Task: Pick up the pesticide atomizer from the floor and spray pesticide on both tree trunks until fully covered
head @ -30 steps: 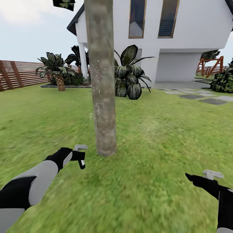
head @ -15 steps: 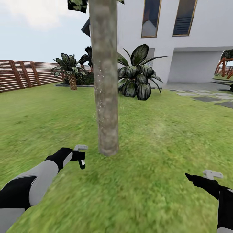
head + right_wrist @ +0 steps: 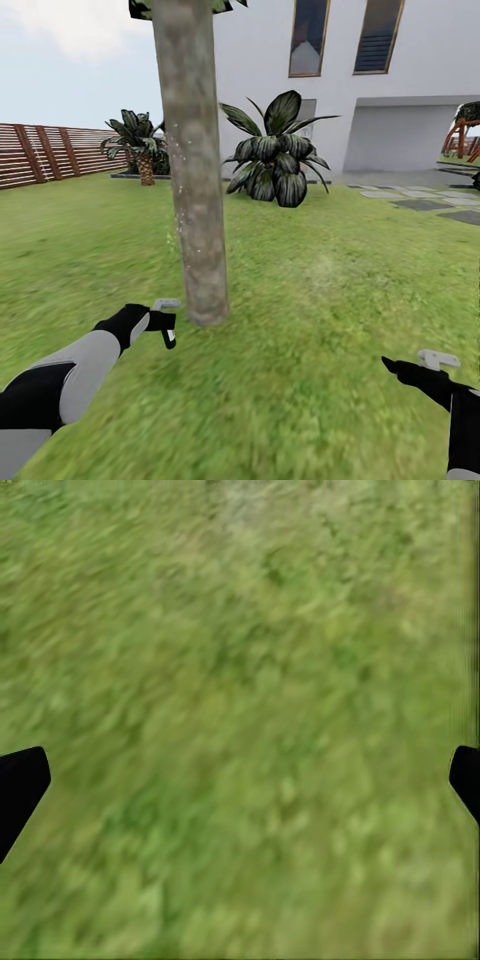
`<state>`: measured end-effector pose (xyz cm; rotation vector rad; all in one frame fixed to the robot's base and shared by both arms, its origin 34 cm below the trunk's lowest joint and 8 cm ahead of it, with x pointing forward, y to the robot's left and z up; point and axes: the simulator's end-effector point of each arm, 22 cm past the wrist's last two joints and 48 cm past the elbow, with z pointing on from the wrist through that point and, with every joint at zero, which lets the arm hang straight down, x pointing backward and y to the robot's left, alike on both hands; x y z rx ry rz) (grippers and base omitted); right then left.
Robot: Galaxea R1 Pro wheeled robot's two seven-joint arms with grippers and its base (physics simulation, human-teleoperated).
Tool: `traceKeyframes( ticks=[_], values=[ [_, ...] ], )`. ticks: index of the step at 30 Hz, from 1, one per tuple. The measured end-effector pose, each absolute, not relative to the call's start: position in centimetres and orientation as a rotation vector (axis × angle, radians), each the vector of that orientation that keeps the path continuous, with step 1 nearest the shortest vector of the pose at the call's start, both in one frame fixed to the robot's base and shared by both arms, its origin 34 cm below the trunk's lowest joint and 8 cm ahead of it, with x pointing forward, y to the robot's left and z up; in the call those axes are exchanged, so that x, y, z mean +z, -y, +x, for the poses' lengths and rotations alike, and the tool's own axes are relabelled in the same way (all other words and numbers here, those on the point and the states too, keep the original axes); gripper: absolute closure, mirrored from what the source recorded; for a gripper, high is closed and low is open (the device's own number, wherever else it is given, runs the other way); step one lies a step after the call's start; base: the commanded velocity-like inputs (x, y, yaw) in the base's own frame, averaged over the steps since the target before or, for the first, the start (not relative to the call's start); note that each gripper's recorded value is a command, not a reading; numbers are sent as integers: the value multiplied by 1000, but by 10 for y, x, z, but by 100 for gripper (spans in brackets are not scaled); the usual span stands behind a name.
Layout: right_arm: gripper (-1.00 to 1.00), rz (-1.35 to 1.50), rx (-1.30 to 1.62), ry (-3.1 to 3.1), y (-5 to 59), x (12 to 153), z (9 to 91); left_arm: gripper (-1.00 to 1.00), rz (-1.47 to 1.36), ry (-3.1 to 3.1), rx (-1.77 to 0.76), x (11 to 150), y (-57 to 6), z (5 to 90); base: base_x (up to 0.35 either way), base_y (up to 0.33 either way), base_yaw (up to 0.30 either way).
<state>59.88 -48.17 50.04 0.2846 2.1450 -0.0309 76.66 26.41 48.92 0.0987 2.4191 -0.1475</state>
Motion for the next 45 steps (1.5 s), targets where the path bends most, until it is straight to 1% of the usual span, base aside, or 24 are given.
traceKeyframes(
  ticks=[5,14,21,24,28,32,38,45],
  values=[
    [-100,285,-31,-2145,482,500,599,100,98,-2419,-148,489,-264,767,150,-311,30],
    [-100,284,-32,-2144,482,501,599,100,98,-2423,-149,487,-264,765,139,-311,228],
    [-100,284,-34,-2145,483,501,598,100,95,-2545,-143,453,-266,734,61,-296,86],
    [-100,285,-34,-2146,483,500,598,100,91,-2618,-126,451,-270,724,3,-81,4],
    [-100,286,-40,-2145,486,501,598,100,152,-2658,3,468,-290,726,0,-9,0],
    [-100,286,-40,-2146,486,501,598,100,130,-2643,65,506,-302,740,0,0,0],
    [-100,286,-40,-2147,486,500,597,100,117,-2625,83,551,-298,756,0,0,-2],
    [-100,287,-40,-2148,487,500,597,100,107,-2583,77,591,-295,775,0,0,-151]
  ],
)
